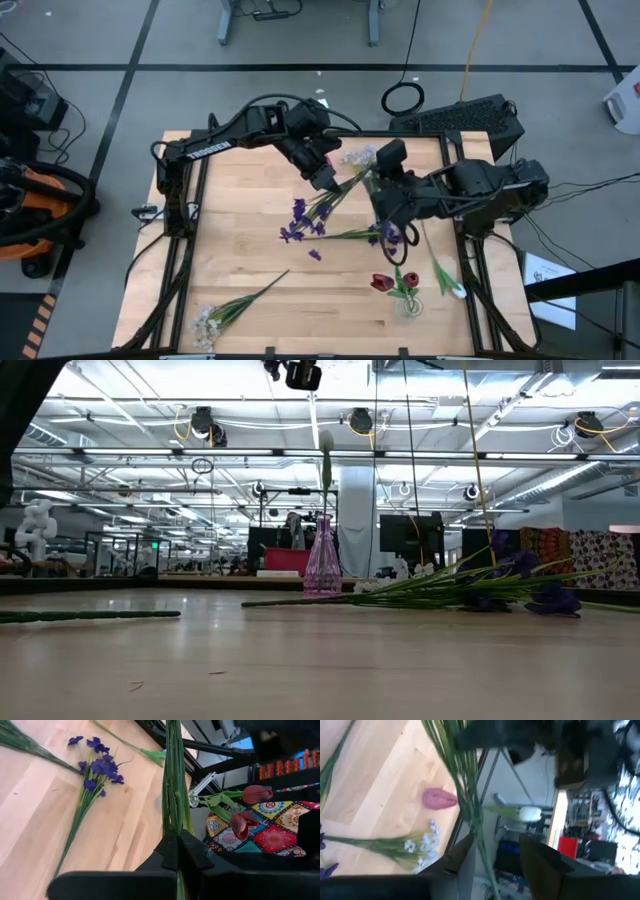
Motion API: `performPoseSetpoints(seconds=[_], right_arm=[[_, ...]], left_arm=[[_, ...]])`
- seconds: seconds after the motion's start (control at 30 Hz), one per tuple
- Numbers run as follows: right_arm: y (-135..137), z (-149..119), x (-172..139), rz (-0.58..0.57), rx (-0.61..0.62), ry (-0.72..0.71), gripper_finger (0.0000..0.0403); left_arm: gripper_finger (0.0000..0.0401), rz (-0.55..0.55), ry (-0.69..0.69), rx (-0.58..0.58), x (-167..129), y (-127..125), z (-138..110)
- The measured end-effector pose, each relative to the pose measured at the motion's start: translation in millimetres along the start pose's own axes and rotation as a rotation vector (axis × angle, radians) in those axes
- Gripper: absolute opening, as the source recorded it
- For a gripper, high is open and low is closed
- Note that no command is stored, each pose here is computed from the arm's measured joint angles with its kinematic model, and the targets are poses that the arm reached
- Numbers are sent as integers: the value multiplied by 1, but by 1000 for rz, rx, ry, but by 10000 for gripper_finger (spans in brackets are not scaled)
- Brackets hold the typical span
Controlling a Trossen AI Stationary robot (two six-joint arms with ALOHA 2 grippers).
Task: Sort flowers into vase by color
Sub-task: Put the left purple flowers into the transparent vase
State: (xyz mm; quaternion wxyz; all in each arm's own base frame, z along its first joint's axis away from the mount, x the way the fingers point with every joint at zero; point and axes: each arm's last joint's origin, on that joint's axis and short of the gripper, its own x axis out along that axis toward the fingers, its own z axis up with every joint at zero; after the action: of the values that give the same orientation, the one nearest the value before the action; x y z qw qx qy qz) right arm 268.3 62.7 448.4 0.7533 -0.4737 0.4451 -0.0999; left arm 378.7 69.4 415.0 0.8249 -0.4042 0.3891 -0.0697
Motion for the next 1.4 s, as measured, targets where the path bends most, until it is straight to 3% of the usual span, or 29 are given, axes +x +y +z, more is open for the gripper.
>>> performPoseSetpoints(seconds=[0.2,0.87,1.13,1.4], right_arm=[[1,-3,1,12,19,26,151],[0,-2,1,8,11,14,93],[5,3,6,71,-8,-9,88],[6,7,13,16,-21,44,88]], left_arm=[[7,-38,-8,26,-2,-4,1],[10,-92,-4,62,4,-15,-2],[11,-118,-8,50,4,-16,0],[11,-155,4,71,6,-22,-2]])
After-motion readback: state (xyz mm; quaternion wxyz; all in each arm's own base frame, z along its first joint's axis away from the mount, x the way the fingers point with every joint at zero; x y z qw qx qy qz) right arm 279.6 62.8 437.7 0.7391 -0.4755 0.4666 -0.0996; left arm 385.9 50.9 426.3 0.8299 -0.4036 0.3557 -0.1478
